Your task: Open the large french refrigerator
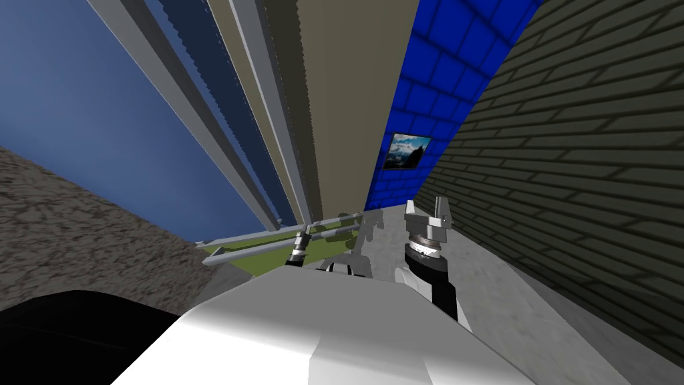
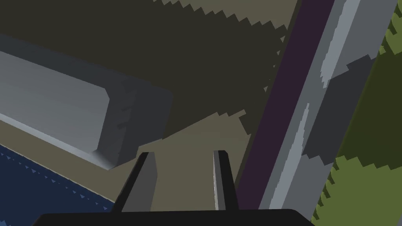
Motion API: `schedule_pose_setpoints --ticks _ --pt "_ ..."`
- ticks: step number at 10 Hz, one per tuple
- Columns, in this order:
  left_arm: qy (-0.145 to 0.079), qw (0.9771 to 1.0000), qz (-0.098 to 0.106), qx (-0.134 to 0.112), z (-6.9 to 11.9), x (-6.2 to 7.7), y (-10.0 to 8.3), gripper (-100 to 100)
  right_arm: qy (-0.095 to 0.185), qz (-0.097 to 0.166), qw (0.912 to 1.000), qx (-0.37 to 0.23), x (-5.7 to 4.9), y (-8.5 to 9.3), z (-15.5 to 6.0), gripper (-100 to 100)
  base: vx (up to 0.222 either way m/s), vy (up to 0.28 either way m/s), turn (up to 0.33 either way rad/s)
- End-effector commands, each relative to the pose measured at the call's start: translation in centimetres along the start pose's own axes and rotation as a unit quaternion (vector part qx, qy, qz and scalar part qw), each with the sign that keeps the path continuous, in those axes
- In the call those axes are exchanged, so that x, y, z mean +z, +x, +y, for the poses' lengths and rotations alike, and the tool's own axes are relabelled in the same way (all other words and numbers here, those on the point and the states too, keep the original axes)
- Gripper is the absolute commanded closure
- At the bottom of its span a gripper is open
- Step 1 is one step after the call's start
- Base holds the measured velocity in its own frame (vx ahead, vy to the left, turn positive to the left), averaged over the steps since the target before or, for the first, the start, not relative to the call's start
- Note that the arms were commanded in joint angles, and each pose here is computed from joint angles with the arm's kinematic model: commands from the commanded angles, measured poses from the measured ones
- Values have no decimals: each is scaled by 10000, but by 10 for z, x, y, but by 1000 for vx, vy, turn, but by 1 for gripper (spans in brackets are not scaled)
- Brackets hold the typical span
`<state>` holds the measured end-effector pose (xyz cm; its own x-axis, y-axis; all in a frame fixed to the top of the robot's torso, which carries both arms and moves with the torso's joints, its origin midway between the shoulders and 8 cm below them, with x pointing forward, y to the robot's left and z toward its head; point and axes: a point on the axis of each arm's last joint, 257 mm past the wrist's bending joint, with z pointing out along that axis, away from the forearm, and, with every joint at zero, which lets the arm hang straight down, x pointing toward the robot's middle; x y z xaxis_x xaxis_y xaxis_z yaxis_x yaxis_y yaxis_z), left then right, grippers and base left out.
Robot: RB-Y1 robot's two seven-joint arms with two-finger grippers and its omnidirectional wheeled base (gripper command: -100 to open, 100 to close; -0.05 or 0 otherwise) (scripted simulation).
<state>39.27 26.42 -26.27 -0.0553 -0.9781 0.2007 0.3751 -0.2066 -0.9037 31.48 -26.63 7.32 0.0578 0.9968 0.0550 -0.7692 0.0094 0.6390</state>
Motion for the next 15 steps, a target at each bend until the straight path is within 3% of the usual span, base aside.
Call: schedule_pose_setpoints --ticks 1,3,6,8,10,11,12,13,14,15 --pt "122 9993 38 -341 -5 22 9 -100 0 0 10000 0 0 0 0 0 -51 69 -16" --pt "76 9982 62 -597 -2 33 19 -100 0 0 10000 0 0 0 0 0 -38 60 -17" --pt "-10 9943 124 -1060 2 51 37 -100 0 0 10000 0 0 0 0 0 -60 81 -29" --pt "-25 9934 139 -1134 3 54 40 -100 0 0 10000 0 0 0 0 0 -28 42 -10" --pt "-79 9902 190 -1379 4 63 51 -100 0 0 10000 0 0 0 0 0 -36 34 -8" --pt "-79 9902 190 -1379 4 63 51 -100 0 0 10000 0 0 0 0 0 -18 33 -14" --pt "-129 9873 228 -1568 6 70 60 -100 0 0 10000 0 0 0 0 0 -40 45 0" --pt "-129 9873 228 -1568 6 70 60 -100 0 0 10000 0 0 0 0 0 -27 54 -20" --pt "-159 9855 248 -1669 7 74 65 -100 1 0 10000 -1 0 0 0 0 -3 47 -14" --pt "-229 9816 293 -1875 9 81 75 -100 0 0 10000 0 0 0 0 0 -30 60 -38"
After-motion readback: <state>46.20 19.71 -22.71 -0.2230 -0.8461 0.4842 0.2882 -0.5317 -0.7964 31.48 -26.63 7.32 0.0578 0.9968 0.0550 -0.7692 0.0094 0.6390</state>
